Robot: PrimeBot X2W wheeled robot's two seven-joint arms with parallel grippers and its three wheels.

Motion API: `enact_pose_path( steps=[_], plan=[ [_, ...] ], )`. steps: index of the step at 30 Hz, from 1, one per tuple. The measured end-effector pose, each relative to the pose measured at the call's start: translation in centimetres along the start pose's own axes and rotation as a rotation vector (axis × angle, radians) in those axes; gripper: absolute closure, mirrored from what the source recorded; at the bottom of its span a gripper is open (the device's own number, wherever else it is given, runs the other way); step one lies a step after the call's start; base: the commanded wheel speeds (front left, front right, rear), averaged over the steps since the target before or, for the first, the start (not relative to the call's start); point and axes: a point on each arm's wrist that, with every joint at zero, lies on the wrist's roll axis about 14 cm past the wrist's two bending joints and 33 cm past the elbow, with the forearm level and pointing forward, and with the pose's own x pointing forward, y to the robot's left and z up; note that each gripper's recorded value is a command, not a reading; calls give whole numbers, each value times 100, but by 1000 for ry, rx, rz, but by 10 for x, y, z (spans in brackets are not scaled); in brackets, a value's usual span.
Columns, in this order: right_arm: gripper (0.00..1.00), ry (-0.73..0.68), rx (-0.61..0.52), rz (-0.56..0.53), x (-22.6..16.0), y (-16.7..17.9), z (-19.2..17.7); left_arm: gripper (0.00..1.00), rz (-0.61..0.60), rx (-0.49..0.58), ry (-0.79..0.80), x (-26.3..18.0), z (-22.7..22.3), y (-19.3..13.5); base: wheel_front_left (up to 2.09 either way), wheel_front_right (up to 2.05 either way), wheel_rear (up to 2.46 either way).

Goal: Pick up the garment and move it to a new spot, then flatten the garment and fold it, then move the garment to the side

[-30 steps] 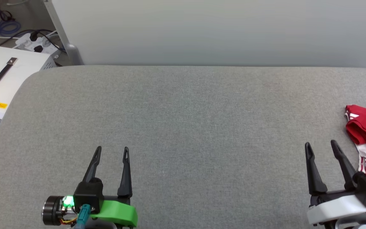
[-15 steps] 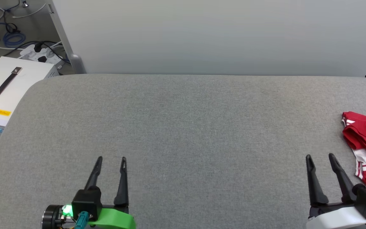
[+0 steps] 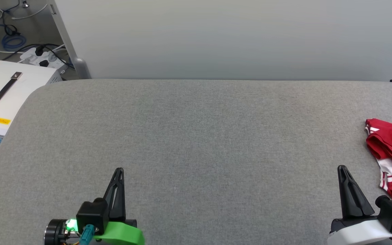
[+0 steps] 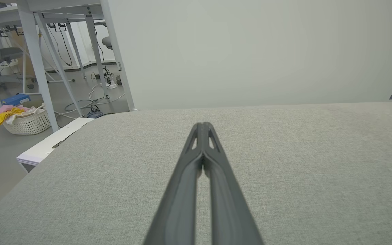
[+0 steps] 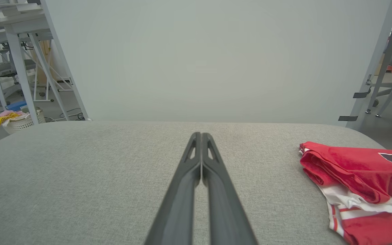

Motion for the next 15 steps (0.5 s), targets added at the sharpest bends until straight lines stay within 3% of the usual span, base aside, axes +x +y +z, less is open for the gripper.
enact_pose_path(
  steps=[15],
  plan=[
    [100, 30, -12, -1, 0, 0, -4, 100, 5, 0, 26, 2, -3, 2, 0, 0, 0]
  ],
)
